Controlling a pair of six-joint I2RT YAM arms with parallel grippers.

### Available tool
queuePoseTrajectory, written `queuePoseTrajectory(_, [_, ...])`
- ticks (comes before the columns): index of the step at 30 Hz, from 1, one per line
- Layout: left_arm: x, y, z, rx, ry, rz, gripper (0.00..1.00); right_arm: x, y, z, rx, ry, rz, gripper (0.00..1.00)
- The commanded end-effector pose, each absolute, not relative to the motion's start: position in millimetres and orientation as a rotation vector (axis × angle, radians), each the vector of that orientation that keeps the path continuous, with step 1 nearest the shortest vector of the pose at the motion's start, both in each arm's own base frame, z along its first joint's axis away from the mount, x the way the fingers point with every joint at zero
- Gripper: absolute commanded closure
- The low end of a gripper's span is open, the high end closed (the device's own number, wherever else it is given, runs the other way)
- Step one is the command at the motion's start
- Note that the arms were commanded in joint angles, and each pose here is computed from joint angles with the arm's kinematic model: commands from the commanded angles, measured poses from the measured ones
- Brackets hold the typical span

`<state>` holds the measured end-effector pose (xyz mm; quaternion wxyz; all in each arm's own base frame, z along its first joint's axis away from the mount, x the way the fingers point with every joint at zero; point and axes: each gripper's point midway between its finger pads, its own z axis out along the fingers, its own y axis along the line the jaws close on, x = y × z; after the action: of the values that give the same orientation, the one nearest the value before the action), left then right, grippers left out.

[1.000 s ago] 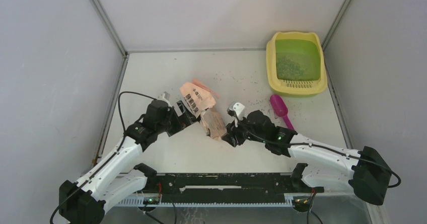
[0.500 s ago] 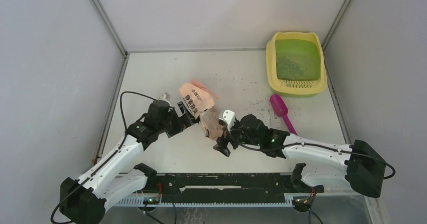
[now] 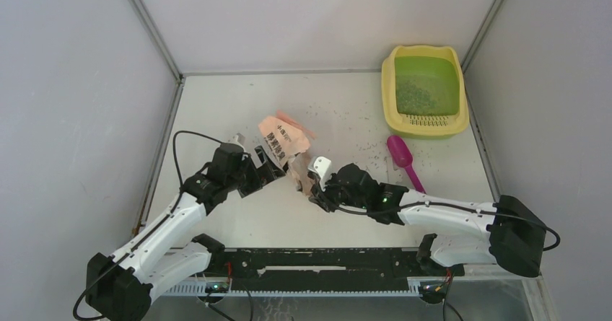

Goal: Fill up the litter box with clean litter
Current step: Close the cat litter bag at the center of the board.

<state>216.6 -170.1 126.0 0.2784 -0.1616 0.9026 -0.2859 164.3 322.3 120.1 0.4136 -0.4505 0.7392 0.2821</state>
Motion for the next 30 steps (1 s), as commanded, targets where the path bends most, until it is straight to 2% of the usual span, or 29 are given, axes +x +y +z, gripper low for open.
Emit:
queuePoseTrajectory(1, [229.9,-175.9,153.6,-0.392,2.342,-0.801,0.00,177.0,327.7,162.4,-1.052,1.771,0.689,0.71])
queuePoseTrajectory(4, [230.1,-176.7,153.7,-0.390,2.344,-0.804,0.00,176.7,326.9,164.1,-1.059,1.775,0.685,0.93])
queuePoseTrajectory(6, [230.2,-176.8,154.2,-0.390,2.342,-0.805,0.00,177.2,326.2,166.6,-1.051,1.776,0.683,1.00])
queuePoseTrajectory(13, [229.4,-175.8,155.0,-0.393,2.338,-0.805,0.00,187.2,307.1,187.0,-0.959,1.760,0.568,1.00])
queuePoseTrajectory(21, [230.8,-177.0,158.0,-0.392,2.334,-0.811,0.00,217.9,275.0,197.6,-0.806,1.792,0.217,1.00])
queuePoseTrajectory(30, [230.0,-176.2,156.8,-0.392,2.337,-0.806,0.00,229.6,251.4,205.9,-0.666,1.828,0.013,1.00])
